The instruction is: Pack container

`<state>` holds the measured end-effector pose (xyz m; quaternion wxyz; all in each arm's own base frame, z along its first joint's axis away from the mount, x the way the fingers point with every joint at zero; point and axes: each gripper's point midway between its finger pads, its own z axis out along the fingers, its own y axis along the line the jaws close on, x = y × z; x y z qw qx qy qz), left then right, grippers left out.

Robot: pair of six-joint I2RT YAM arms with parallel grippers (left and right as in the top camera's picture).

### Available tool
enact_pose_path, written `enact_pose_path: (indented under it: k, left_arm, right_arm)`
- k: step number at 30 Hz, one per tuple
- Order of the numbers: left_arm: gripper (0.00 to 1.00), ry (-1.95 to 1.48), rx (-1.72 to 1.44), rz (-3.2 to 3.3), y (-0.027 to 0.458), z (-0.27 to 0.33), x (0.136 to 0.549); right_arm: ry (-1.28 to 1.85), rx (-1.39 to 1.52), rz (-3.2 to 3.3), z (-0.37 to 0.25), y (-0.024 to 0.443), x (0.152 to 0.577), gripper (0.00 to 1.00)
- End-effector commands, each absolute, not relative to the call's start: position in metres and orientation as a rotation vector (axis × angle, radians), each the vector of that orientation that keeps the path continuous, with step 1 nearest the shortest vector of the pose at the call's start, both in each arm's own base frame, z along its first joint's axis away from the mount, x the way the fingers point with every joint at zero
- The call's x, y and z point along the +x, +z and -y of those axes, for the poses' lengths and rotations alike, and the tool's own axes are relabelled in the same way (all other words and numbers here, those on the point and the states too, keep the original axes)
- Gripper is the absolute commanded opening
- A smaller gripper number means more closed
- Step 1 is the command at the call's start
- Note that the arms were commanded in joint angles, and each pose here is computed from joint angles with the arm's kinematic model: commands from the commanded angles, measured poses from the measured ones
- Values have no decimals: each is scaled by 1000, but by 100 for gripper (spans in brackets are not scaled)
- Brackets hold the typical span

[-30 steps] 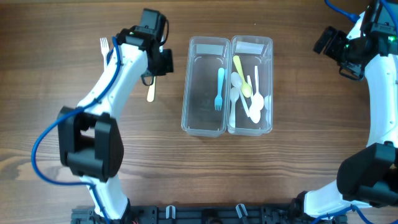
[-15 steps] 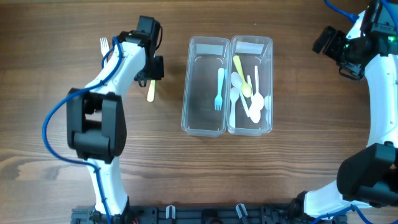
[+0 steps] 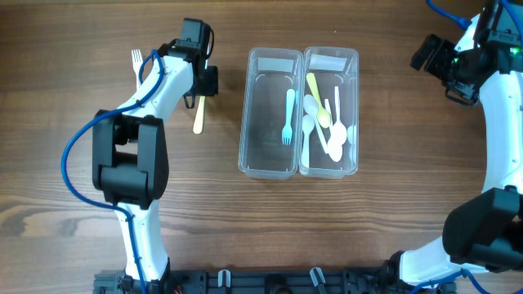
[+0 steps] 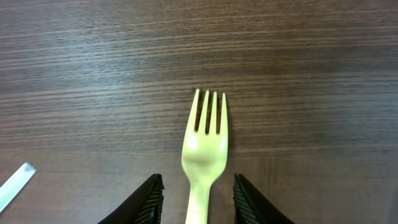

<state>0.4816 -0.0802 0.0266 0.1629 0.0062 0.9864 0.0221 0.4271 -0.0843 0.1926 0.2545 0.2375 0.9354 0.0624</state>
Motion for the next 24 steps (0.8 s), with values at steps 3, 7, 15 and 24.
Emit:
enact_pose_path:
  k: [3, 7, 15, 24]
  left_arm:
    - [38, 36, 61, -2834, 7, 86, 483]
    - [38, 44, 108, -2834, 5, 86, 483]
    - [41, 60, 140, -2883, -15, 85, 476]
    - [23, 70, 144, -2925, -26, 84, 468]
  right_arm:
    - [197, 641, -2541, 81, 192, 430, 100]
    - [197, 642, -2541, 81, 193, 430, 100]
    - [197, 641, -2541, 81, 193, 430, 100]
    - [197, 641, -2541, 81, 192, 430, 100]
